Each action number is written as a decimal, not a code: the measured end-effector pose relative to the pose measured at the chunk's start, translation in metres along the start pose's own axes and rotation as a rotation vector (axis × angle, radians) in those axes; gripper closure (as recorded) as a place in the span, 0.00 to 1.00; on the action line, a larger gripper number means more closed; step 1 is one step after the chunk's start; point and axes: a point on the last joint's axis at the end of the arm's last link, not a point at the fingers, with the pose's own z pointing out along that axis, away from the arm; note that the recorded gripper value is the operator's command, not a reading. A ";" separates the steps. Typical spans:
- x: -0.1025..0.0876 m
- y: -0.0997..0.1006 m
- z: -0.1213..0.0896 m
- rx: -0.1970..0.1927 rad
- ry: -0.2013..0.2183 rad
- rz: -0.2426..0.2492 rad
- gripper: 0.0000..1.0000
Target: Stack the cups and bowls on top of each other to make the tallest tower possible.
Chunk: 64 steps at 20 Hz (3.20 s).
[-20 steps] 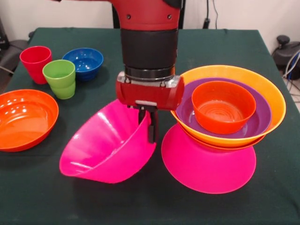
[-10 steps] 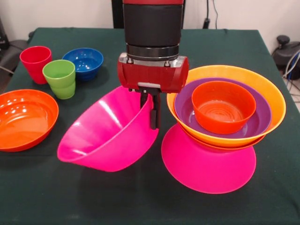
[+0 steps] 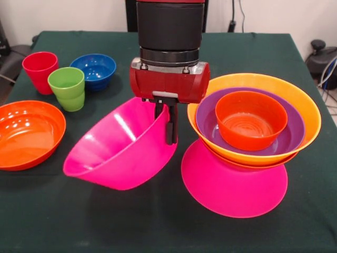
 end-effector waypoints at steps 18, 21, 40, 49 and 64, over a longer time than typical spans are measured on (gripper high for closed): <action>-0.067 -0.044 -0.064 0.093 0.111 -0.063 1.00; -0.077 -0.045 -0.076 0.106 0.126 -0.072 1.00; -0.105 0.080 -0.154 0.042 0.083 -0.150 1.00; -0.066 0.172 -0.160 0.006 0.092 -0.257 1.00; 0.020 0.268 -0.185 0.097 0.161 -0.435 1.00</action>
